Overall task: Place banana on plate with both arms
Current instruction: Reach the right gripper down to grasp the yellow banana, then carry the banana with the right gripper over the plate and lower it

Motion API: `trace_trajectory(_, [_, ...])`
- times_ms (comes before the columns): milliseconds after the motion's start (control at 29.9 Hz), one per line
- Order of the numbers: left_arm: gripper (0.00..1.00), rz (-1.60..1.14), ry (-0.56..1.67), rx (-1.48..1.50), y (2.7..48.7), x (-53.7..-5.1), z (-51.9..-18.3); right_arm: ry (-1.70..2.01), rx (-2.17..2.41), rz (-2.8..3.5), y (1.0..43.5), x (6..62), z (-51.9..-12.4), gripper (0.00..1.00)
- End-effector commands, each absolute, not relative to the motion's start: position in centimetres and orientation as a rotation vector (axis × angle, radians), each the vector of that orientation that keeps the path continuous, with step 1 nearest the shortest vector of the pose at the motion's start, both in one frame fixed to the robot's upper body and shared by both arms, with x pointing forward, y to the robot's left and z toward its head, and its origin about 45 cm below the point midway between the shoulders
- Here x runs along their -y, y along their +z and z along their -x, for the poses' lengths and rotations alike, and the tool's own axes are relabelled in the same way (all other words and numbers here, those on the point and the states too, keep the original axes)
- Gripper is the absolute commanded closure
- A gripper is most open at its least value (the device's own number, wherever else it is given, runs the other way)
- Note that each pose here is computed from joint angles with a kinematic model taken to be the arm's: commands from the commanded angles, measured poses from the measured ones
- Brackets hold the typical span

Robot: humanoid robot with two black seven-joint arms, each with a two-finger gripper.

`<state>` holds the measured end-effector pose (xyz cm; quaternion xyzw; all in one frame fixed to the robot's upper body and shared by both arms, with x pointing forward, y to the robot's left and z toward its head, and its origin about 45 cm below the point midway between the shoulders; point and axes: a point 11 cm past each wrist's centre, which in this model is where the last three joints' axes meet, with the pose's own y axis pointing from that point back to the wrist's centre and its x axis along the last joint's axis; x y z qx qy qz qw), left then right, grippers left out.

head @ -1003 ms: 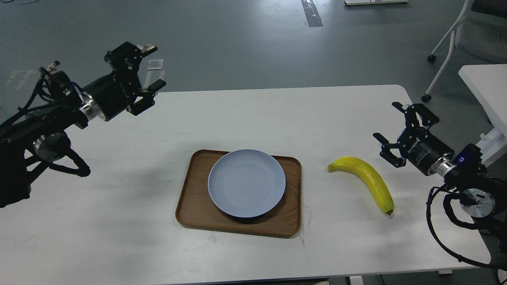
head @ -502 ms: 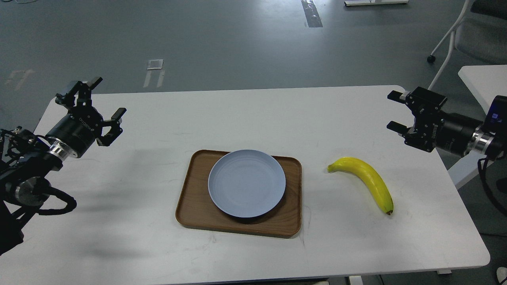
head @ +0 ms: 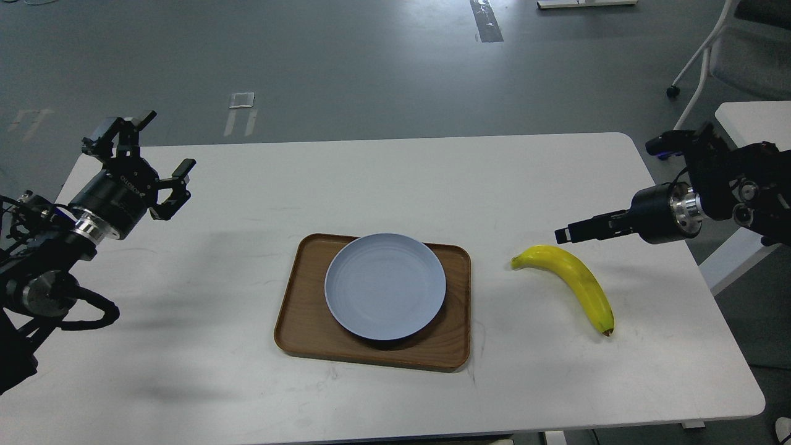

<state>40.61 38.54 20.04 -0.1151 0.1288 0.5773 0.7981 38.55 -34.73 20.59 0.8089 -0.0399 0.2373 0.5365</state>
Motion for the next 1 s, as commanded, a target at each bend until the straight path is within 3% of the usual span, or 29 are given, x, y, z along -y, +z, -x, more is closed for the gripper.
trace_trajectory(0, [0.02,0.249,1.237,-0.276,20.1,-38.4,-40.7,0.549,0.008,-1.875,18.9,34.4,-38.3,0.01])
trace_trajectory(468, [0.02,0.252,1.227,-0.272,20.2,-38.0,-40.9,0.483,-0.112,-1.811,14.8,35.4,-35.8,0.07])
trace_trajectory(569, [0.02,0.249,1.228,-0.269,20.3,-38.1,-40.9,0.48,-0.117,-1.808,14.6,35.4,-35.8,0.27])
trace_trajectory(602, [0.02,0.251,1.229,-0.27,20.3,-38.1,-40.9,0.482,-0.119,-1.806,14.4,35.3,-35.8,0.44])
trace_trajectory(702, [0.02,0.249,1.23,-0.27,20.3,-38.2,-40.8,0.485,-0.119,-1.803,14.4,35.2,-36.0,0.69])
trace_trajectory(803, [0.02,0.249,1.229,-0.268,20.3,-38.2,-40.9,0.485,-0.115,-1.802,14.5,35.3,-36.0,0.81])
trace_trajectory(970, [0.02,0.248,1.227,-0.269,20.3,-38.1,-40.9,0.491,-0.103,-1.796,15.0,35.6,-36.3,0.91])
